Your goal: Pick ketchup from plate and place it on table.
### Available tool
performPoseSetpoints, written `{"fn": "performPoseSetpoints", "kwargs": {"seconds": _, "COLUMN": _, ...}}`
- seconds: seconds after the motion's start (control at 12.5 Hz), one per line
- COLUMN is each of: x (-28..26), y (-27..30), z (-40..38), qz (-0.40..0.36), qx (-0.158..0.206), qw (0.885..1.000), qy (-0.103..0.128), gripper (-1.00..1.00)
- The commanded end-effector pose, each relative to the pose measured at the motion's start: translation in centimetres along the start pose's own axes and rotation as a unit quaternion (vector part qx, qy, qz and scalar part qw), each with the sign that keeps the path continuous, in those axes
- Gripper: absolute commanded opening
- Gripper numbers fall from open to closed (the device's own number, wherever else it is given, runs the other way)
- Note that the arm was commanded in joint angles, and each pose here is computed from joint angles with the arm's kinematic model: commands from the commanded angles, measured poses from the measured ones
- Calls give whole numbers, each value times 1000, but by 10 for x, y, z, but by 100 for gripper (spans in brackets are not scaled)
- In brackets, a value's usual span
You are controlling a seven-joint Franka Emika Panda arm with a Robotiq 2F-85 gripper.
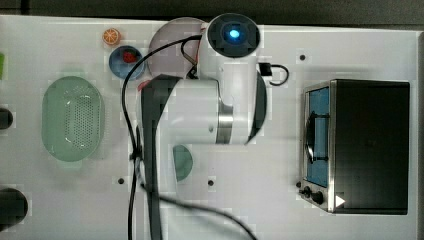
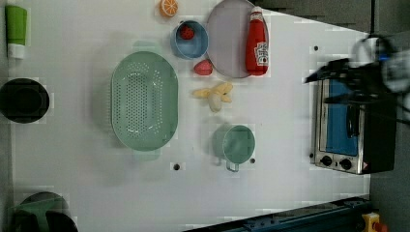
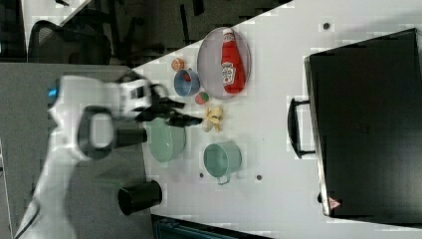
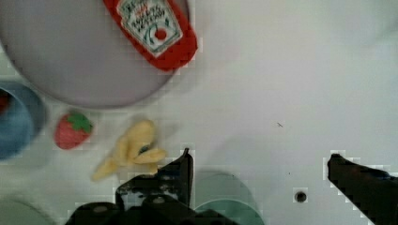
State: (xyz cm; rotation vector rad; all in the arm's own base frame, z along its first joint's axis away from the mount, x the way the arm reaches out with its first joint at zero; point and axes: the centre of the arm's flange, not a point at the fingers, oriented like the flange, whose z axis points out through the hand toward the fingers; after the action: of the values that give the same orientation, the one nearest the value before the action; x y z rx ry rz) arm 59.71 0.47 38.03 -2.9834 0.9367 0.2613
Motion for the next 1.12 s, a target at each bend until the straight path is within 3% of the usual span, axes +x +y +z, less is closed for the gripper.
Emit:
{"fn": "performPoseSetpoints", "kwargs": {"seconds": 0.08, "x": 6, "y": -19, "z": -2, "qz": -132, "qx": 25, "qw": 990, "qy": 40, "gripper": 100}}
{"fn": "performPoseSetpoints", "kwargs": {"seconds": 0.4, "x": 39, "y": -36, "z": 54, "qz": -222, "qx": 32, "qw": 974, "qy": 47, "gripper": 100}}
{"fn": "performPoseSetpoints", "kwargs": {"seconds": 0.8, "x": 72, "y": -56, "z": 108, "qz": -245, "qx": 22, "qw": 969, "qy": 36, "gripper": 100}}
{"fn": "performPoseSetpoints", "kwargs": {"seconds": 1.12, "x": 95, "y": -77, "z": 142, "qz": -299, "qx": 20, "qw": 953, "qy": 45, "gripper": 100}}
